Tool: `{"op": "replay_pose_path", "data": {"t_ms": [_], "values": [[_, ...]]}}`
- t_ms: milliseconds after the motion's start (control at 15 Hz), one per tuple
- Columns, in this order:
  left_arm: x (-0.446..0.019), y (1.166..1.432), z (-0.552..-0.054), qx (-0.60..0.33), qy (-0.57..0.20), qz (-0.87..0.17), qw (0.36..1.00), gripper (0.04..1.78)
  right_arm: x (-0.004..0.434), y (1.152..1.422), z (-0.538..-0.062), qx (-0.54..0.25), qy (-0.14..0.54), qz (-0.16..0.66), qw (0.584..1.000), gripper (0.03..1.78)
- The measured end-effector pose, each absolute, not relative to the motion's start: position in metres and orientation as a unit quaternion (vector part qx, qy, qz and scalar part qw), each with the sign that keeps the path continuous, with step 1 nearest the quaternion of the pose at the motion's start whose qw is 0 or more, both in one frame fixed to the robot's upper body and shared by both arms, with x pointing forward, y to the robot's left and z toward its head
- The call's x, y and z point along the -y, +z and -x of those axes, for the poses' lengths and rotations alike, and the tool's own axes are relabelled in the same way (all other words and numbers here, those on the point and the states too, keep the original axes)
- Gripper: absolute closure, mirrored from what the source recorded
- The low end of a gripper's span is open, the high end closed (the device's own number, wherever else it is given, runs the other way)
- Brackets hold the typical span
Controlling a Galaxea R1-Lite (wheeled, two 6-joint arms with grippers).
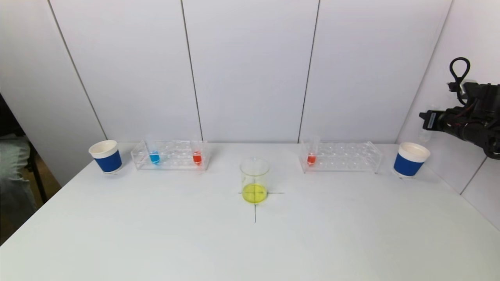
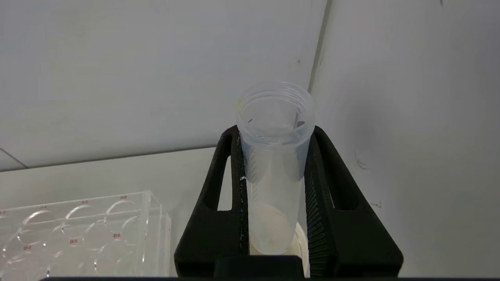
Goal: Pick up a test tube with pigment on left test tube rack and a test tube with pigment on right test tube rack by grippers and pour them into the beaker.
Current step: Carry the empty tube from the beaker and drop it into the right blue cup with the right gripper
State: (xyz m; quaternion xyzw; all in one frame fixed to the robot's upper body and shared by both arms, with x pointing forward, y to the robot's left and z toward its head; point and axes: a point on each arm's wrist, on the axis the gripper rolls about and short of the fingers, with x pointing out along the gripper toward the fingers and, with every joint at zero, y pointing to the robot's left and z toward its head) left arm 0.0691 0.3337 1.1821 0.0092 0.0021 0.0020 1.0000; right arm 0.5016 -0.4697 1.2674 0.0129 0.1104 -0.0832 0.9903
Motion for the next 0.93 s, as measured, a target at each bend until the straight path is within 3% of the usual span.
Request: {"op": "replay_pose_path", "data": {"t_ms": [933], "values": [[-0.334, 1.182, -0.069, -0.002, 0.002, -0.009, 1.000, 0.06, 0.472, 1.219, -0.498, -0.135, -0.081, -0.038, 0.987, 1.34]]}}
